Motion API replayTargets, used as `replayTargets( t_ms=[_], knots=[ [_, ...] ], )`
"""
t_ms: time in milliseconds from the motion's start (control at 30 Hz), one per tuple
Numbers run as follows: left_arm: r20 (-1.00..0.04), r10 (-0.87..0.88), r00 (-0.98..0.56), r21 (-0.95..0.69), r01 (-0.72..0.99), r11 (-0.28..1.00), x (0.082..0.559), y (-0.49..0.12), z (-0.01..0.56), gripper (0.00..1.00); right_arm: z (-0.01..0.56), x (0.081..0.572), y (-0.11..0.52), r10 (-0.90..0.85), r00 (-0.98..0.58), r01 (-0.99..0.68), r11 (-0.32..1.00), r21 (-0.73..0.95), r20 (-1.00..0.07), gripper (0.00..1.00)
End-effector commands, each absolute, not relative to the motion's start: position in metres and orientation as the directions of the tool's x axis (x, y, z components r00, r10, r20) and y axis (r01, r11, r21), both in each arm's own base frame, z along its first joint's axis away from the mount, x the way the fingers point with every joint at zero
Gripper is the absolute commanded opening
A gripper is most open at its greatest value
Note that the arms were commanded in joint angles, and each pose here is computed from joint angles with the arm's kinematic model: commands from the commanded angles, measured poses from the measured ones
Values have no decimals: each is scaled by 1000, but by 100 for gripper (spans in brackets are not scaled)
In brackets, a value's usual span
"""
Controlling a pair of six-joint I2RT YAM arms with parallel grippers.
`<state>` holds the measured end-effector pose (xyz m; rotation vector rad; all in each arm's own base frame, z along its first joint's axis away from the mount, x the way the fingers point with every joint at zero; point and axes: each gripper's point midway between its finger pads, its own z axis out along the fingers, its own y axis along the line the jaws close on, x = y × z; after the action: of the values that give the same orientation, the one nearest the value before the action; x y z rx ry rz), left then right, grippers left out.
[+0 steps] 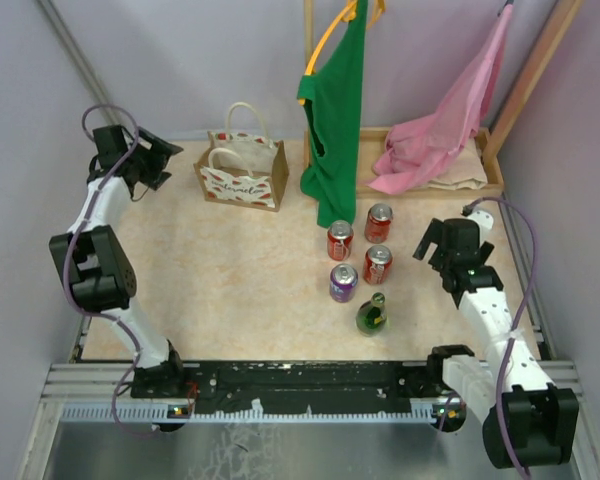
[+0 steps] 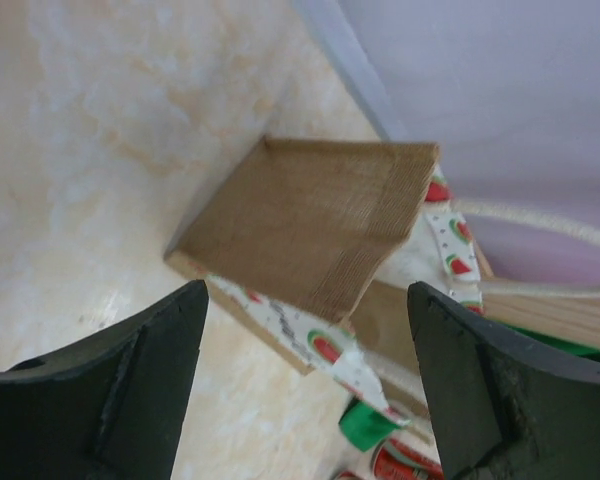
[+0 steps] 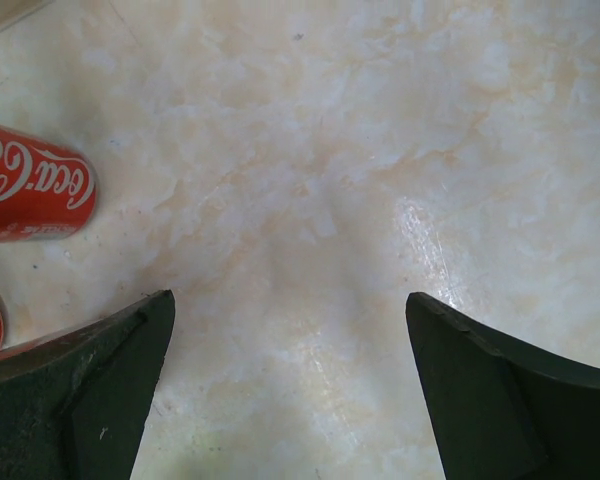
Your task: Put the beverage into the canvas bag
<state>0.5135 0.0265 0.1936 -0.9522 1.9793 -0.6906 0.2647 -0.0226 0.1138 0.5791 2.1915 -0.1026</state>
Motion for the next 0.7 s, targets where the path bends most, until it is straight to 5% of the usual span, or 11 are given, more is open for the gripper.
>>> replayTargets(
  t_ms=[0, 667],
  knots=[
    [-425, -816, -391, -784, -292, 548, 542, 7, 220, 86, 139, 274, -22, 364, -514, 422, 895, 140, -776, 99],
    [-300, -779, -551, -775, -335, 535, 522, -72, 173, 79, 139, 262, -19, 385, -527, 428, 890, 155, -758, 99]
  ],
)
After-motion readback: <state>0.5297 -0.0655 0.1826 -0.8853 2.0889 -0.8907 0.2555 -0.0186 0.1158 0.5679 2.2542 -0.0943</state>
